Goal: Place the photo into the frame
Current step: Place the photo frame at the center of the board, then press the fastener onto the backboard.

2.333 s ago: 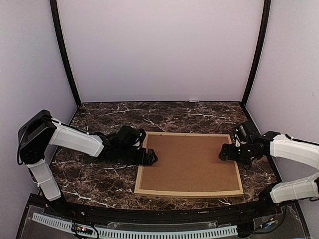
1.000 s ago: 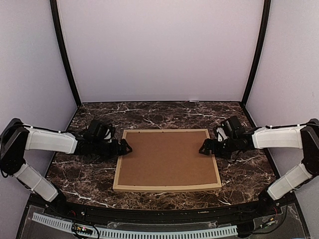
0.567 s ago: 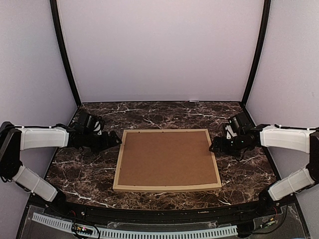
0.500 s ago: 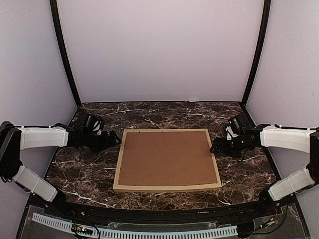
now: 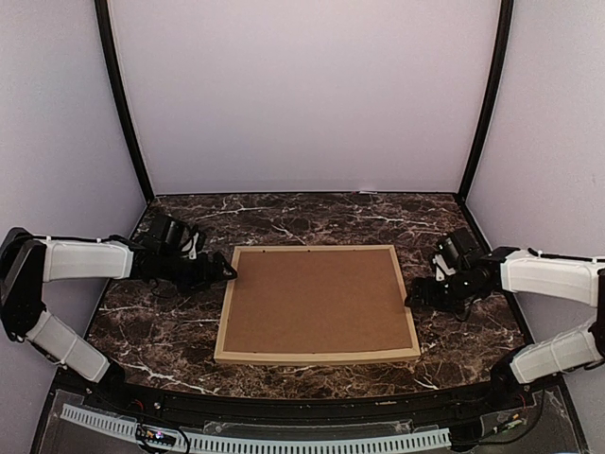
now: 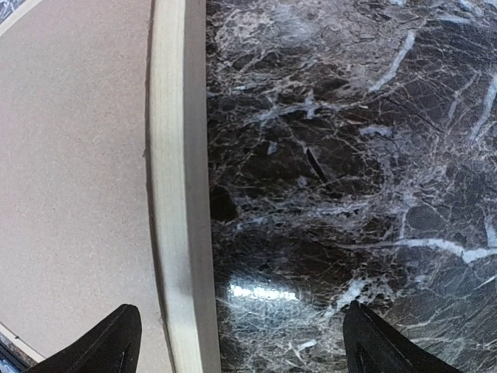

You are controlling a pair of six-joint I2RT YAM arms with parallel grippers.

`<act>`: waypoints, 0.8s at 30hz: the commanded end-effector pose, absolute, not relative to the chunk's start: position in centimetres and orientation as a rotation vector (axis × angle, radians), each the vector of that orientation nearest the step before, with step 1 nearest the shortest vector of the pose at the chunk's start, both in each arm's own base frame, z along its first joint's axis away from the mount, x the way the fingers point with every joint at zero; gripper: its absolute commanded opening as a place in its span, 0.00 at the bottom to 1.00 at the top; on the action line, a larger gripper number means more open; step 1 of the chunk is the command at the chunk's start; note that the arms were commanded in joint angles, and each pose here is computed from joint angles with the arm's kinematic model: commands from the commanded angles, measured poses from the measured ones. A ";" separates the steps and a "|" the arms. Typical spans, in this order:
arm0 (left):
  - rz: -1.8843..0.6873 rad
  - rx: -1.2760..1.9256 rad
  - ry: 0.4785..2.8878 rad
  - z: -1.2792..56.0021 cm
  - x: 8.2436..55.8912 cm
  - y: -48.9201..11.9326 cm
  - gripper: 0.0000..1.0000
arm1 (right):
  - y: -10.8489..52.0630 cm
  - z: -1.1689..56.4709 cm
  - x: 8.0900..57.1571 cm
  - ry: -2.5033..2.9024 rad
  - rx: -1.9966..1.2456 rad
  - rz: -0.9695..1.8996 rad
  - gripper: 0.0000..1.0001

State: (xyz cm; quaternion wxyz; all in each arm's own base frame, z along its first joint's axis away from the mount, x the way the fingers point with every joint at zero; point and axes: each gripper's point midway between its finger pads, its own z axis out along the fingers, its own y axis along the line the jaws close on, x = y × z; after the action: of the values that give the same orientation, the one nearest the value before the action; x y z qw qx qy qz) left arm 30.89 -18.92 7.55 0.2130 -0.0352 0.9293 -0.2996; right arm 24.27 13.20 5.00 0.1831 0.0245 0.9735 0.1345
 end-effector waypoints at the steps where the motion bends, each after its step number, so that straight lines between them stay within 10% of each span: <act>1: -0.901 -0.071 2.560 7.8 30.7 -19.6 0.98 | 11.9 4.3 24.0 2.756 0.114 0.285 0.91; 24: -0.925 -0.071 2.586 6.8 30.1 -20.2 0.98 | 12.4 2.4 22.7 2.808 0.089 0.230 0.89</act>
State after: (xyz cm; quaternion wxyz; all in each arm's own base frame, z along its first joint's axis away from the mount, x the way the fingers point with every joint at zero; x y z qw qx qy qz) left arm 30.63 -19.85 7.02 0.2017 -0.0261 0.9241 -0.3237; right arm 23.37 12.66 3.26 0.1697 0.0285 0.9804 0.0960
